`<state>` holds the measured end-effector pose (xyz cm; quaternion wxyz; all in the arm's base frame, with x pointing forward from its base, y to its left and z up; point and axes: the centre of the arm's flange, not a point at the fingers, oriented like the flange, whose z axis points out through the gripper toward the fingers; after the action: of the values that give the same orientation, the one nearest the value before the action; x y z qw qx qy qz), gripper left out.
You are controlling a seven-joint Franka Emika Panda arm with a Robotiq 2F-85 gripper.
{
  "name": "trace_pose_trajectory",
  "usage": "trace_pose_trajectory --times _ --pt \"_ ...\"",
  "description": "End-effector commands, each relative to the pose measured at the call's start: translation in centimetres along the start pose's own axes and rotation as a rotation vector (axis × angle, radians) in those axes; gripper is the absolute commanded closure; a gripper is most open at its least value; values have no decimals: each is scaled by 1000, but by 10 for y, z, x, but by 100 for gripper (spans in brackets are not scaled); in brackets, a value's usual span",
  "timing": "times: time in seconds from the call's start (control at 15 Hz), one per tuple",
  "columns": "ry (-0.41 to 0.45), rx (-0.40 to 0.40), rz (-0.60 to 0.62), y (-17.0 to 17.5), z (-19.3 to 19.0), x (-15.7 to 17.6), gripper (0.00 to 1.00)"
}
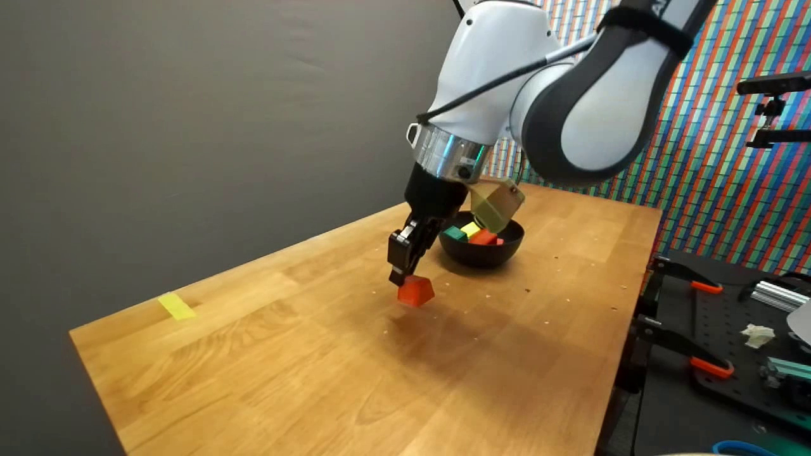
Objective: Take the blocks out of the gift disappointed
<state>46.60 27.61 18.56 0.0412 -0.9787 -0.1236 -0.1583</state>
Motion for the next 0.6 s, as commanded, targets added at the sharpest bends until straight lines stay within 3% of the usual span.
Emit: trace_pose_trajectory --times 0.0,0.33,0.53 --pt "124 -113 -91 -20 11 23 38" --pt "172 -237 -67 20 -68 80 1" --pt "18 -364 29 92 -102 90 0"
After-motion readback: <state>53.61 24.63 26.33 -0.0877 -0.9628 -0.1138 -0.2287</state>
